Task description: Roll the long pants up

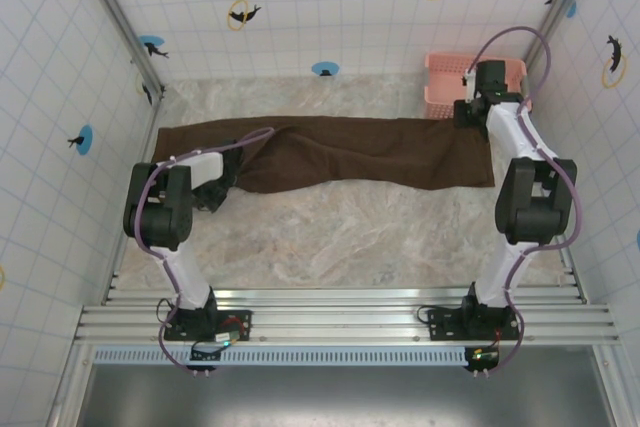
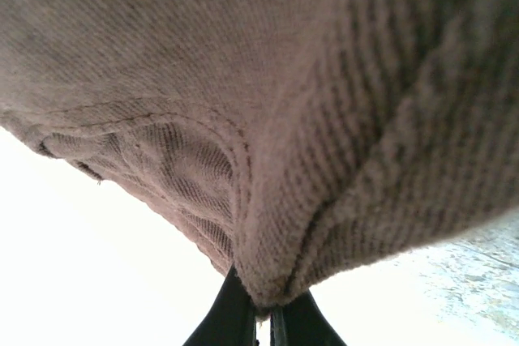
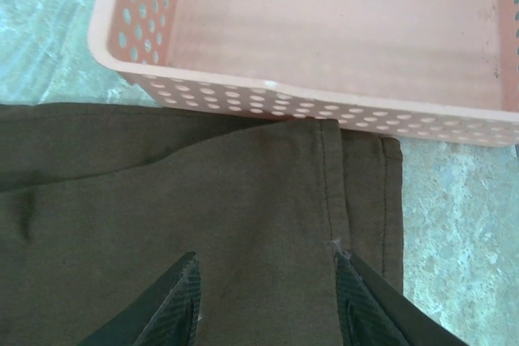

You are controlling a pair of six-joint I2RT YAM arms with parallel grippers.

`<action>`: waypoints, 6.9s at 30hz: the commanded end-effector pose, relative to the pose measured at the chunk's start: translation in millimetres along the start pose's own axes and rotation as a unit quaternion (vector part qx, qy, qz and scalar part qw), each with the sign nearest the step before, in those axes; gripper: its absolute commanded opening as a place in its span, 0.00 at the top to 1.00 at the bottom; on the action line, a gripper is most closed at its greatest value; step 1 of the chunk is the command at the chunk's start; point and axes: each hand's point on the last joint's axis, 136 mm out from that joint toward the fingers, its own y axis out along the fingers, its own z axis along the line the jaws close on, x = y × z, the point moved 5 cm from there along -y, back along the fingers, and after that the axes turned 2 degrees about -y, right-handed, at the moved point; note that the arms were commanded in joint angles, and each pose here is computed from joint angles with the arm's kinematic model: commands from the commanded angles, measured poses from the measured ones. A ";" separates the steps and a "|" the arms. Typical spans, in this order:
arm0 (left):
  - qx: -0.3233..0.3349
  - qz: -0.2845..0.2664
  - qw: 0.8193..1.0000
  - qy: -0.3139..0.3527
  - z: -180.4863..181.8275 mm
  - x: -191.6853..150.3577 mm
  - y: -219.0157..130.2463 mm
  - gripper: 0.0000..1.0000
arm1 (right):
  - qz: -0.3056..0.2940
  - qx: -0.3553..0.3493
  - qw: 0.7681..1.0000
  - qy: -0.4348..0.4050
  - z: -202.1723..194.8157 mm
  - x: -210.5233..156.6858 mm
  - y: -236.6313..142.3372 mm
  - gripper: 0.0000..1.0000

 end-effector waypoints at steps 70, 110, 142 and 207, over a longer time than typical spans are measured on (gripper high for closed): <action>-0.168 -0.062 0.969 -0.172 93.8 64.8 3.7 0.04 | 0.180 0.014 0.969 0.171 -49.5 -156.4 26.6 0.59; -0.193 -0.011 0.967 -0.165 70.8 39.0 22.5 0.03 | 0.131 -0.031 0.940 0.315 -108.4 -200.7 -21.6 0.40; -0.372 -0.230 0.896 -0.078 -76.3 170.7 -207.6 0.03 | 0.069 0.096 0.902 0.415 -101.6 -195.6 42.1 0.95; -0.392 -0.164 0.832 -0.358 13.6 -40.1 -100.3 0.03 | -0.216 0.359 0.907 0.039 255.6 -9.3 -266.5 1.00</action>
